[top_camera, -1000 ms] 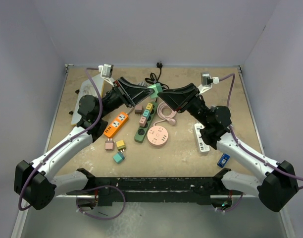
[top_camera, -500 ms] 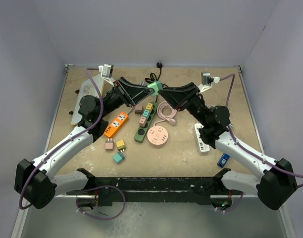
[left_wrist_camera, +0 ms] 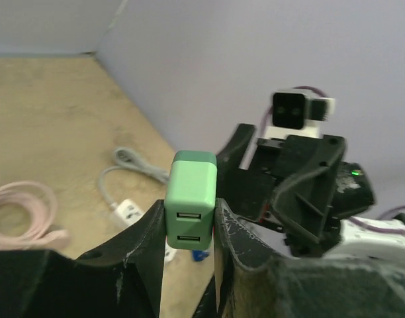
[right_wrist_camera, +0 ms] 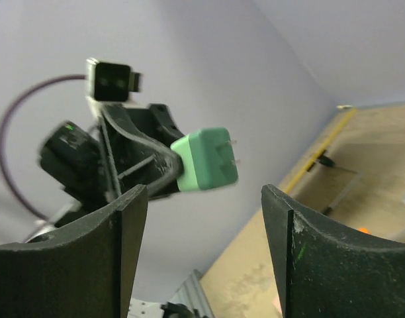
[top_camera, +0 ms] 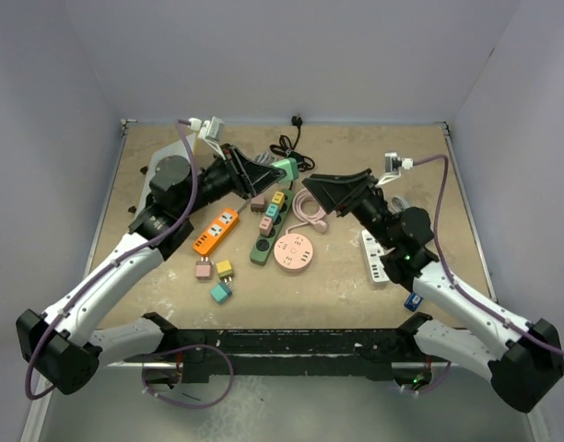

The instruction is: Insert the plug

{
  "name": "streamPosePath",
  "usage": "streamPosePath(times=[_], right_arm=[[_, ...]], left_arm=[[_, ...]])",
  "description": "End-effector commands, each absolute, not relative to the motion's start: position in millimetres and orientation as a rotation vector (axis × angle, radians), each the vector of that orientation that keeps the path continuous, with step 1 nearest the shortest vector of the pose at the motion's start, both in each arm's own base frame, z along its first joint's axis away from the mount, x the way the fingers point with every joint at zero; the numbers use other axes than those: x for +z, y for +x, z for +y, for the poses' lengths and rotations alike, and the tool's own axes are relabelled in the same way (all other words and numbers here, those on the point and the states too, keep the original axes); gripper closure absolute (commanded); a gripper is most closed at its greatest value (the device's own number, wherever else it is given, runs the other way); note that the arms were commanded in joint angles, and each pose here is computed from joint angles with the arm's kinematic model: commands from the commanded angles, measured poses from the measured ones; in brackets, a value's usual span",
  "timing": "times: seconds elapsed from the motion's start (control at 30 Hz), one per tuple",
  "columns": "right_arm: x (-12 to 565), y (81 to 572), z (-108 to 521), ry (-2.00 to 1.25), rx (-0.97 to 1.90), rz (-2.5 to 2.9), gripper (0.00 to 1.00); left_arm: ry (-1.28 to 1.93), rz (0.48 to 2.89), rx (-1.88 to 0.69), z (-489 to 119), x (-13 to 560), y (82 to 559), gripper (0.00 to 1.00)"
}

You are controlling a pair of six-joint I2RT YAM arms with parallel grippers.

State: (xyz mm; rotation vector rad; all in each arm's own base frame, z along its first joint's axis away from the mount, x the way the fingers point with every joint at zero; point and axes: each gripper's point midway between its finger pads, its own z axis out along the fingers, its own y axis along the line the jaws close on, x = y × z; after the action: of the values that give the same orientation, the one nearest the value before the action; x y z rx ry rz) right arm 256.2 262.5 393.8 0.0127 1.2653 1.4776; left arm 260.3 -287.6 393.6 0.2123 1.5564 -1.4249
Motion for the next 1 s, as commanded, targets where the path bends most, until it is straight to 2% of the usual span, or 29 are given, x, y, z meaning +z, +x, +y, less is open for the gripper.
streamPosePath(times=[0.0, 0.2, 0.47, 0.67, 0.83, 0.97], right_arm=[[358.4, 270.1, 226.3, 0.15, 1.224, 1.386, 0.28], [315.6, 273.5, 198.5, 0.253, 1.041, 1.525, 0.28], [281.9, 281.3, 186.9, 0.343, 0.928, 1.646, 0.3], [259.5, 284.7, 177.8, 0.443, 0.873, 1.71, 0.3], [245.1, 284.1, 171.8, 0.493, 0.846, 1.734, 0.3], [237.4, 282.7, 168.6, 0.512, 0.832, 1.748, 0.3]], left_arm=[[0.263, 1.883, -0.921, -244.4, 349.1, 276.8, 1.0], [0.276, 2.321, -0.62, -210.3, 274.9, 262.4, 1.0], [0.274, 2.501, -0.358, -181.6, 232.3, 262.4, 1.0], [0.358, 2.609, -0.298, -199.6, 192.2, 262.1, 1.0], [0.4, 2.672, -0.123, -206.4, 159.9, 273.1, 1.0], [0.446, 2.701, -0.131, -224.7, 143.0, 278.6, 1.0]])
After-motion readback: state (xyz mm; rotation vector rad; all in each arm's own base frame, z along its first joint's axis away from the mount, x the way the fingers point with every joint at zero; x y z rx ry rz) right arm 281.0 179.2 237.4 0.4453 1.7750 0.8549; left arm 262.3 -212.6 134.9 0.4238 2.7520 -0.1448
